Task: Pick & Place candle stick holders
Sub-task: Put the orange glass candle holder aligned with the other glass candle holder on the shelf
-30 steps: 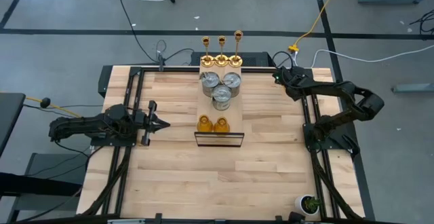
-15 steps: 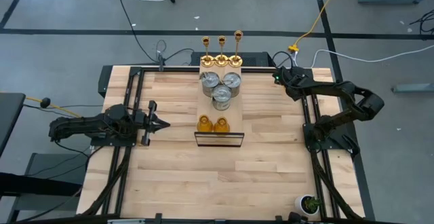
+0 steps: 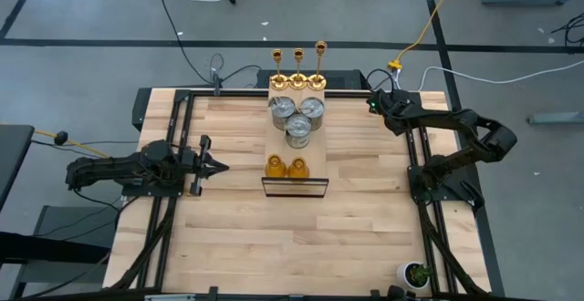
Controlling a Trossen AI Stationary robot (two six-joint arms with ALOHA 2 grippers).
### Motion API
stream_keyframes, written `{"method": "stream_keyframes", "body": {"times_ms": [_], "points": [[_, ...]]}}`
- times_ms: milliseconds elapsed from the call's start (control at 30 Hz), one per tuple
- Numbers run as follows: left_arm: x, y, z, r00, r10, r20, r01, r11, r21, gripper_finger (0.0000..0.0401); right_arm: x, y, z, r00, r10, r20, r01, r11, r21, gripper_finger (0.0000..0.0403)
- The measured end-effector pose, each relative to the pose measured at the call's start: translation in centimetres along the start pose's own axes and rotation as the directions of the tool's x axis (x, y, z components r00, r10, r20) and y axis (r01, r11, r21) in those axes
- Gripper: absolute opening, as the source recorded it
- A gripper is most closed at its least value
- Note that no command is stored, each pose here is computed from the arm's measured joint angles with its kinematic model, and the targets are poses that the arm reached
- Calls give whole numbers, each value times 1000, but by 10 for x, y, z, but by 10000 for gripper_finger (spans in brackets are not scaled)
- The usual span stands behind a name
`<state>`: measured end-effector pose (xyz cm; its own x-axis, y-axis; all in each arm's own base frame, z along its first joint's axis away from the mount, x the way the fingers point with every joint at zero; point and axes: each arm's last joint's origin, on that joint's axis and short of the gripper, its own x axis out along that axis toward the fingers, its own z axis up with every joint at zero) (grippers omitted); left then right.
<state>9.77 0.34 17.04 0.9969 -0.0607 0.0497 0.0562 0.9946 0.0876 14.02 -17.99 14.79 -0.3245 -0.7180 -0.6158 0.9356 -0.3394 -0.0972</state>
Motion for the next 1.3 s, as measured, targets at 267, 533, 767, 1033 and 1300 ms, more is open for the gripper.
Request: {"method": "stream_keyframes", "body": {"times_ms": [267, 533, 767, 1033, 1300], "points": [[0, 0, 0, 1000, 0, 0, 0, 1000, 0, 18, -1, 0, 0, 1000, 9, -10, -9, 1000, 0, 158], [0, 0, 0, 1000, 0, 0, 0, 1000, 0, 18, -14, -2, 14, 996, 85, -40, -84, 996, 36, 158], [0, 0, 0, 1000, 0, 0, 0, 1000, 0, 18, -27, -7, 26, 988, 145, -55, -143, 989, 43, 154], [0, 0, 0, 1000, 0, 0, 0, 1000, 0, 18, -41, -16, 32, 971, 217, -95, -220, 975, -21, 153], [0, 0, 0, 1000, 0, 0, 0, 1000, 0, 18, -62, -29, 43, 943, 327, -59, -331, 940, -84, 149]]}}
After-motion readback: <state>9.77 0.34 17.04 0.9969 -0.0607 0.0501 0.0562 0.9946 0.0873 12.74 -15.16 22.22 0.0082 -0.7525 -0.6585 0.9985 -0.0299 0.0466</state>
